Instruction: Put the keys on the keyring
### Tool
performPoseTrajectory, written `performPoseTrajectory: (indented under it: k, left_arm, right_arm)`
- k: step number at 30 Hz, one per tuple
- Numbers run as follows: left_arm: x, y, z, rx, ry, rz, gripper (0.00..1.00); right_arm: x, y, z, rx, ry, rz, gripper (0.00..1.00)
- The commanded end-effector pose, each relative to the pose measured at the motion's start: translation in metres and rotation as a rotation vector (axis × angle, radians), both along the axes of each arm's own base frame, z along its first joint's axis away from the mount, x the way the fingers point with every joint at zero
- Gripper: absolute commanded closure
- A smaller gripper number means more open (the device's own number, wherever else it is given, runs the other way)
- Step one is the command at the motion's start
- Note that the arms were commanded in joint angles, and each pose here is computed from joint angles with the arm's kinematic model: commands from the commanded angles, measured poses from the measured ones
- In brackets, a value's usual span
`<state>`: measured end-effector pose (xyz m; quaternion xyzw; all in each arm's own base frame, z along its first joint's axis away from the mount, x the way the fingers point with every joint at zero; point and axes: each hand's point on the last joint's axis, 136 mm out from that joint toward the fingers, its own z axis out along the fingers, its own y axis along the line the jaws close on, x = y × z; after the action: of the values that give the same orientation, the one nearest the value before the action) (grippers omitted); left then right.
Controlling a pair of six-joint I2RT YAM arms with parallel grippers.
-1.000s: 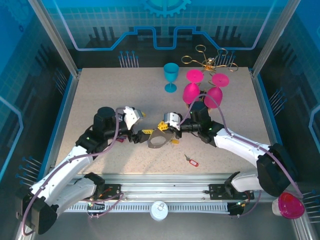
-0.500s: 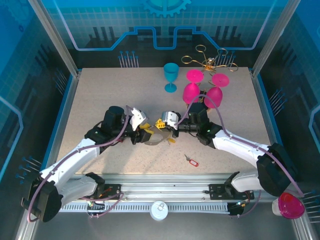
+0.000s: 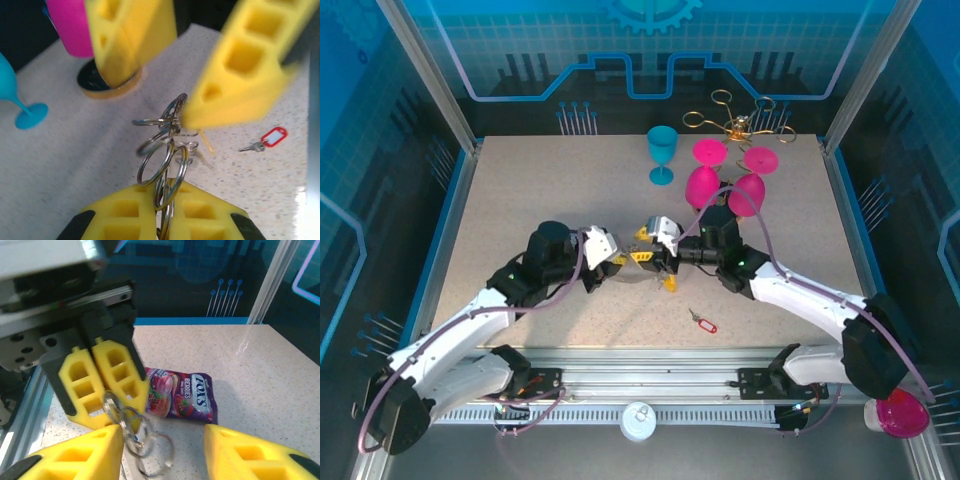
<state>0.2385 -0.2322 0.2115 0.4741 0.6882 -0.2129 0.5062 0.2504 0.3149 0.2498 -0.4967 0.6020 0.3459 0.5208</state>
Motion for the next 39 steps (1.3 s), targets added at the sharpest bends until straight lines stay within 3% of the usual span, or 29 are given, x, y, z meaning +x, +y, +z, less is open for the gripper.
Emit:
performPoseTrajectory:
  k: [1, 8, 13, 18, 25, 32, 39]
  left_arm:
    - [0.008, 0.001, 0.020, 0.046, -0.270, -0.003, 1.00]
    - [0.005, -0.001, 0.025, 0.100, -0.472, -0.042, 1.00]
    - [0.005, -0.002, 0.024, 0.113, -0.483, -0.046, 1.00]
    - [0.007, 0.000, 0.028, 0.087, -0.478, -0.018, 1.00]
    - [0.010, 0.000, 0.042, 0.019, -0.495, 0.023, 1.00]
    - [0.008, -0.002, 0.049, -0.042, -0.501, 0.026, 1.00]
    - [-0.001, -0.007, 0.054, -0.093, -0.524, -0.018, 1.00]
  right_arm:
    - [0.003, -0.021, 0.013, 0.060, 0.198, -0.071, 0.54]
    - [-0.012, -0.039, -0.004, -0.013, 0.476, -0.127, 0.65]
    - [-0.023, -0.036, -0.005, -0.069, 0.555, -0.138, 0.65]
    - [-0.027, -0.023, 0.001, -0.039, 0.596, -0.134, 0.72]
    - [-0.022, -0.019, -0.004, 0.083, 0.405, -0.150, 0.83]
    - [-0.035, -0.008, -0.010, 0.187, 0.191, -0.039, 0.82]
    - [-0.039, 0.000, -0.007, 0.274, 0.117, 0.034, 0.82]
